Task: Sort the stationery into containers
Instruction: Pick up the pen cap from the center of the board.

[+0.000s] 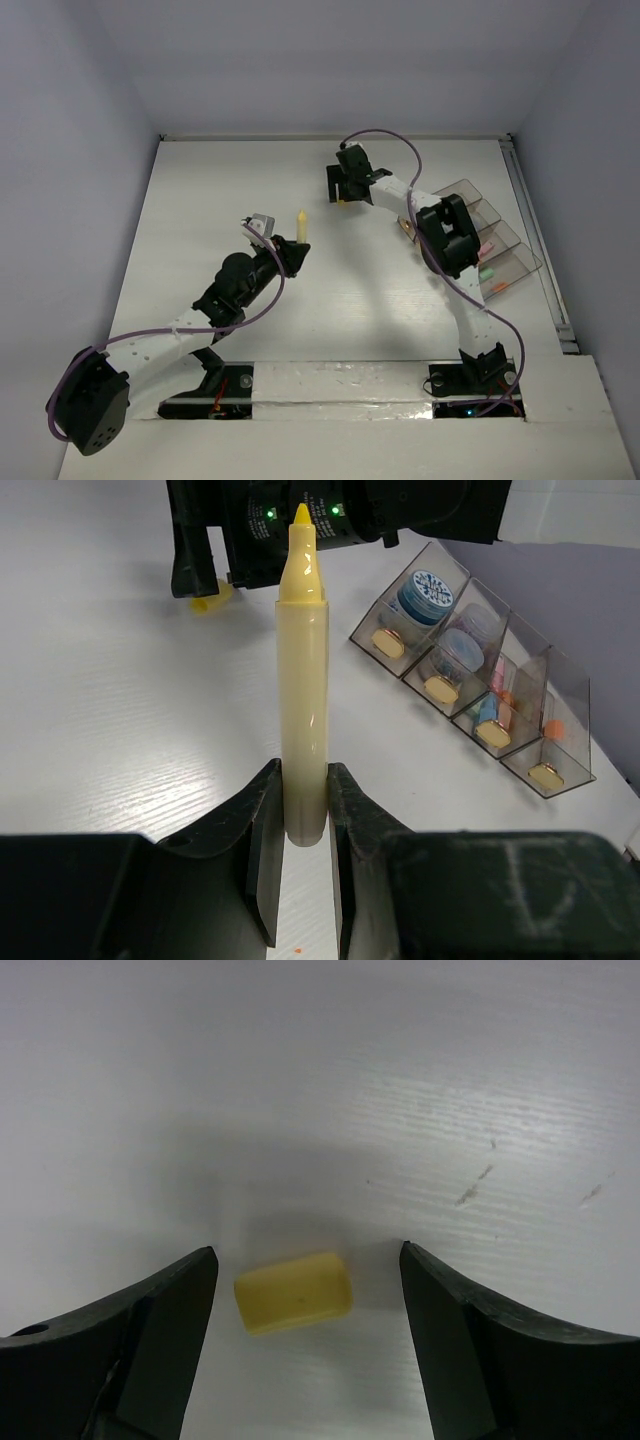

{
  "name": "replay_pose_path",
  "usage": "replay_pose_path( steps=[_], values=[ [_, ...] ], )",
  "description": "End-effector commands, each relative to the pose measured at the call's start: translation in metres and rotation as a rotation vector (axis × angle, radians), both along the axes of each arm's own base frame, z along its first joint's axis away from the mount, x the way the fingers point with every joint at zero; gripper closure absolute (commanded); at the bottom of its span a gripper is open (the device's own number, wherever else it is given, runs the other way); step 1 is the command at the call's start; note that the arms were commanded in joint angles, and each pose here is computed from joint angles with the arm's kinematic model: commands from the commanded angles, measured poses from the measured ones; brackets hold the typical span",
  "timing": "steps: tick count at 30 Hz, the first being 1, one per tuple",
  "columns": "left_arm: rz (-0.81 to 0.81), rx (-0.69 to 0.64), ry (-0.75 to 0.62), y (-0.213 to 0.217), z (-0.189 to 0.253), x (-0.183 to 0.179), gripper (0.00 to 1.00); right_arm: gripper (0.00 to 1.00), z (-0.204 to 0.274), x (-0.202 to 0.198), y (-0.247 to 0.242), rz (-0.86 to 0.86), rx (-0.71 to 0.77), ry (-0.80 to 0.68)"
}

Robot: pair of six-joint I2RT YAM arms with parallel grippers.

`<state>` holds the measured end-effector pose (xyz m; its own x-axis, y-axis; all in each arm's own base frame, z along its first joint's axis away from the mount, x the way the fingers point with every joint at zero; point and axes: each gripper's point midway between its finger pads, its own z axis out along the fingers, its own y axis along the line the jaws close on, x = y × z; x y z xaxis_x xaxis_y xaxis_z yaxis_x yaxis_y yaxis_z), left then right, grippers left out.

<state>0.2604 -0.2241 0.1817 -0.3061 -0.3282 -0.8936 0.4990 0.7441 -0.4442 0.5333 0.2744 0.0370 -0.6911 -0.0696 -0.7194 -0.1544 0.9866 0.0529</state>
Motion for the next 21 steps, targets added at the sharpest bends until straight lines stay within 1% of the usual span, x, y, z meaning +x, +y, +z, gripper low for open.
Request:
replay_pose_path(
  steps=[1, 2, 3, 4, 7, 8, 9, 13, 18, 19, 21],
  values=[
    [-0.012, -0.053, -0.060, -0.003, 0.026, 0.002, 1.00, 0.20, 0.024, -0.011, 0.006, 0.027, 0.059, -0.020],
    [-0.012, -0.054, -0.061, -0.003, 0.026, 0.002, 1.00, 0.19, 0.042, -0.009, 0.009, 0.030, 0.089, -0.057],
    [-0.012, -0.055, -0.059, -0.003, 0.026, 0.002, 1.00, 0.16, 0.047, -0.010, 0.008, 0.027, 0.097, -0.066],
    [-0.012, -0.054, -0.061, -0.003, 0.026, 0.002, 1.00, 0.16, 0.043, -0.016, 0.004, 0.021, 0.091, -0.057],
    [-0.012, -0.056, -0.061, -0.003, 0.027, 0.002, 1.00, 0.15, 0.058, -0.023, -0.003, -0.011, 0.112, -0.076],
    [-0.014, -0.057, -0.062, -0.003, 0.027, 0.001, 1.00, 0.15, 0.049, -0.032, -0.005, -0.021, 0.128, -0.055],
    [-0.014, -0.059, -0.062, -0.003, 0.027, 0.001, 1.00, 0.15, 0.056, -0.036, -0.003, -0.014, 0.156, -0.060],
    [-0.014, -0.060, -0.063, -0.004, 0.027, 0.002, 1.00, 0.15, 0.040, -0.058, 0.021, 0.063, 0.268, 0.013],
    [-0.015, -0.060, -0.061, -0.004, 0.027, 0.001, 1.00, 0.14, 0.022, -0.058, 0.034, 0.094, 0.300, 0.062],
    [-0.014, -0.059, -0.059, -0.003, 0.027, 0.001, 1.00, 0.14, 0.025, -0.053, 0.038, 0.096, 0.307, 0.053],
    [-0.012, -0.058, -0.060, -0.003, 0.027, 0.001, 1.00, 0.14, 0.011, -0.050, 0.038, 0.089, 0.289, 0.074]
  ],
)
